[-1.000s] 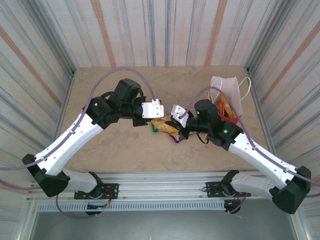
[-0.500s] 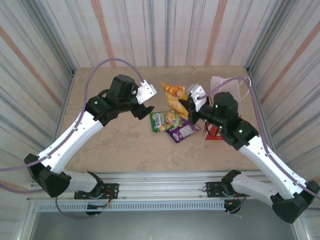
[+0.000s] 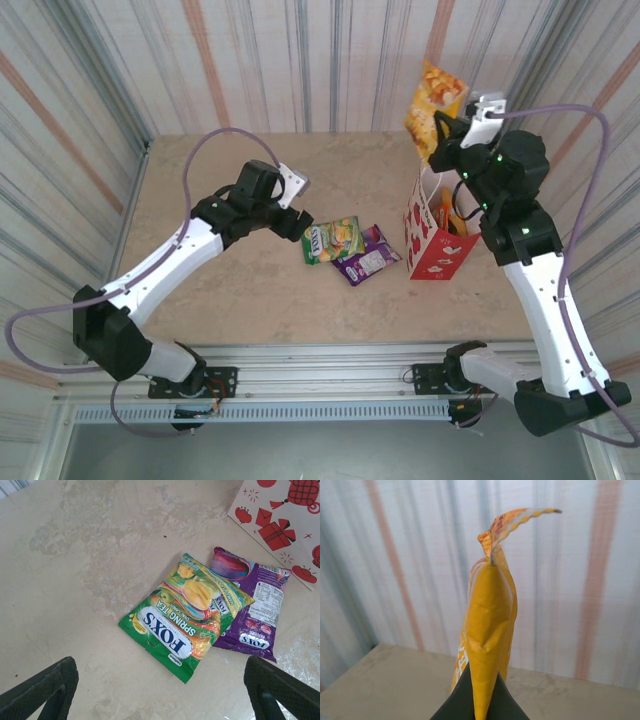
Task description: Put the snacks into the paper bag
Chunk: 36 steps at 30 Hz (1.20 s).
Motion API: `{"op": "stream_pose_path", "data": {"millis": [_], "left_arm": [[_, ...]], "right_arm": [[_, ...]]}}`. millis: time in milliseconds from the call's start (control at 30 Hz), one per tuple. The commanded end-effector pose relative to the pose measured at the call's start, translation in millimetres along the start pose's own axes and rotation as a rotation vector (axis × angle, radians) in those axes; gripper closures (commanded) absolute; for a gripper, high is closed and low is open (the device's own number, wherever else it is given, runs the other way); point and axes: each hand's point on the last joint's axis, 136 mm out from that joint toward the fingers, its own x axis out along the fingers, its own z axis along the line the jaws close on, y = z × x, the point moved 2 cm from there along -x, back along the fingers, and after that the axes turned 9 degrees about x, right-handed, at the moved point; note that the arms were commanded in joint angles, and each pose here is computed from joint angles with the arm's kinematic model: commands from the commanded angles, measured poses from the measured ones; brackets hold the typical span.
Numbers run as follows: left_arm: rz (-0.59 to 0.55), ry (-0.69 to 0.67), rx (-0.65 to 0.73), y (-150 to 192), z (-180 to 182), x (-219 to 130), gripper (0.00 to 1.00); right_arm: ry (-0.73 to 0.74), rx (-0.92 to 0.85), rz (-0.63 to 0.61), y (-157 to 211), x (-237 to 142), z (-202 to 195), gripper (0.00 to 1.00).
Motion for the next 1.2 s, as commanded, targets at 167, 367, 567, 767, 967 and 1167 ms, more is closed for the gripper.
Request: {"op": "stream_pose_path", "data": {"millis": [167,367,567,767,967,1167], "left_arm": [[-0.001,0.032,-0.07,-1.5,-2.2,11.1,0.11],[0.013,0.053,-0.094,-0.6,-4.8,18.8,0.12],[0.044,0.066,-0.128,4.4,-6.6,25.4,0.12],[0.064,0.083,-0.162,8.4,-8.1,29.6,0.13],[0.118,0.142,-0.293,19.6,-5.0,33.9,0.15],[0.169,0.172,-0.507,45.0,10.1,39.6,0.17]], "right_arm": [[0.273,0.078,0.048,26.9,-33.8,-64.2,1.0],[0.361,0.088,0.136,74.3,-41.4,-90.0,1.0],[0.389,0.117,0.2,102.6,-37.3,-106.1,1.0],[0.393,0.128,0.228,108.6,-37.7,-109.2,0.83],[0.373,0.129,0.239,96.1,-53.5,-98.0,0.58],[0.192,0.179,0.261,93.4,-67.7,-61.3,0.58]]}}
